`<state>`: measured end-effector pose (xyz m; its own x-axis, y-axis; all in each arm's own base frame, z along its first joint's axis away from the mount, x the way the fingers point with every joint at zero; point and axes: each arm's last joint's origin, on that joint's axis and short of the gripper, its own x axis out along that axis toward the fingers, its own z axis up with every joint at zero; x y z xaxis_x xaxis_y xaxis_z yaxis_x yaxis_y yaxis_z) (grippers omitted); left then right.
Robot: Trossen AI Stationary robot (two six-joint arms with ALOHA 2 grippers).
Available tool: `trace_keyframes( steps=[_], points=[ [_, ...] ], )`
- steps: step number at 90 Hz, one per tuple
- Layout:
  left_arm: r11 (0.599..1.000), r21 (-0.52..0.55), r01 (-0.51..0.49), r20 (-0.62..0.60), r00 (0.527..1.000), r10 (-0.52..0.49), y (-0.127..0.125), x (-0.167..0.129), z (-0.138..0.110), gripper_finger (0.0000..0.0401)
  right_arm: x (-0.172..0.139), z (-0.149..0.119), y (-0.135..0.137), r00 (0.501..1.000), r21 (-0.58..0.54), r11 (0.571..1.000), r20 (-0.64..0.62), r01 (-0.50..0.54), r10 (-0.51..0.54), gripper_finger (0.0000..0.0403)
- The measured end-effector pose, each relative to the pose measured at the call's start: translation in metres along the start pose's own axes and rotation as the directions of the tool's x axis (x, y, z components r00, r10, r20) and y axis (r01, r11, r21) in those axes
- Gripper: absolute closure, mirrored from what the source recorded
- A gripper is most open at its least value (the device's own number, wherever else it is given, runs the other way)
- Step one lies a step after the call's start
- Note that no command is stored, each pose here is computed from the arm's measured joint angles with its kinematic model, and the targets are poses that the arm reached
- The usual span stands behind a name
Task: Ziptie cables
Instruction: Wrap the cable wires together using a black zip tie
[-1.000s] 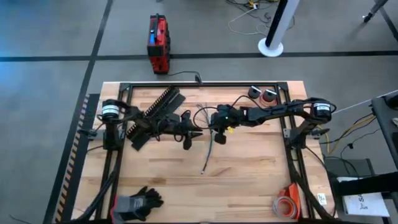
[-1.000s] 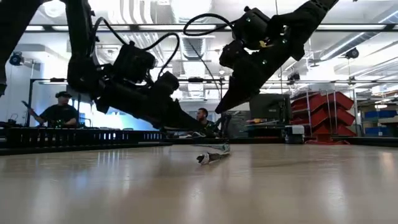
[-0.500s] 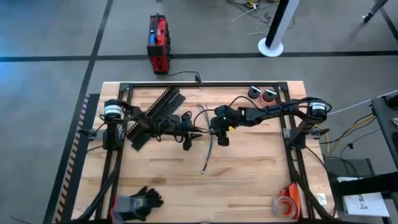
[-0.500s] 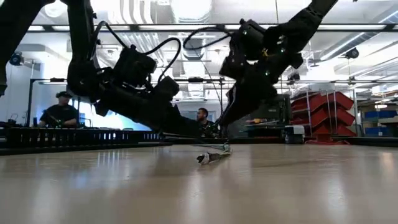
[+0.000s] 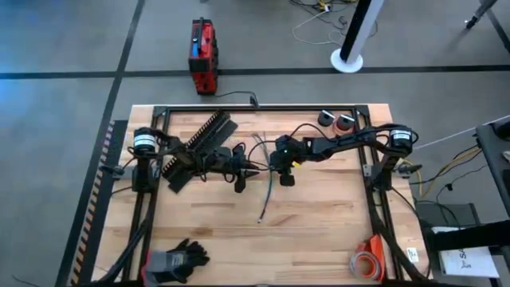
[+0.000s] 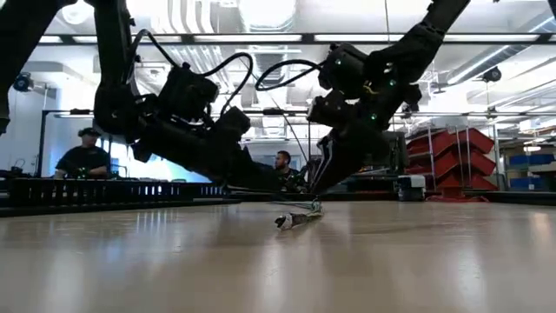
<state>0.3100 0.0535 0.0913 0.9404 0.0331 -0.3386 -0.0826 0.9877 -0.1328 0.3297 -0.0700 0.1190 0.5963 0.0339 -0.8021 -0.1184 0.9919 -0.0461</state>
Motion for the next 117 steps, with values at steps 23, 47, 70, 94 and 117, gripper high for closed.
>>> trace_keyframes(
  steps=[23, 47, 70, 94, 117],
  points=[
    [1.0, 0.0, 0.0, -0.003, 1.0, 0.0, 0.0, 0.0, 0.0, 0.0324, 0.0, 0.0, 0.001, 1.0, -0.029, 0.999, 0.006, -0.027, 0.028, 0.0357],
    [1.0, -0.001, 0.0, -0.003, 1.0, 0.0, 0.0, 0.0, 0.0, 0.0325, 0.0, 0.001, 0.001, 0.999, -0.024, 0.999, 0.018, -0.049, 0.049, 0.0383],
    [1.0, -0.031, 0.001, 0.0, 1.0, -0.001, 0.0, 0.0, 0.0, 0.0325, -0.001, 0.005, 0.0, 0.998, 0.039, 0.998, 0.033, -0.048, 0.046, 0.0402],
    [0.999, -0.03, 0.01, 0.03, 1.0, -0.009, -0.002, 0.006, 0.009, 0.0325, -0.003, 0.007, 0.0, 0.998, 0.101, 0.994, 0.041, -0.045, 0.041, 0.0403],
    [1.0, -0.005, 0.014, 0.047, 0.999, -0.014, -0.003, 0.009, 0.014, 0.0325, -0.003, 0.01, 0.0, 0.997, 0.145, 0.988, 0.065, -0.045, 0.036, 0.0403]
  ],
)
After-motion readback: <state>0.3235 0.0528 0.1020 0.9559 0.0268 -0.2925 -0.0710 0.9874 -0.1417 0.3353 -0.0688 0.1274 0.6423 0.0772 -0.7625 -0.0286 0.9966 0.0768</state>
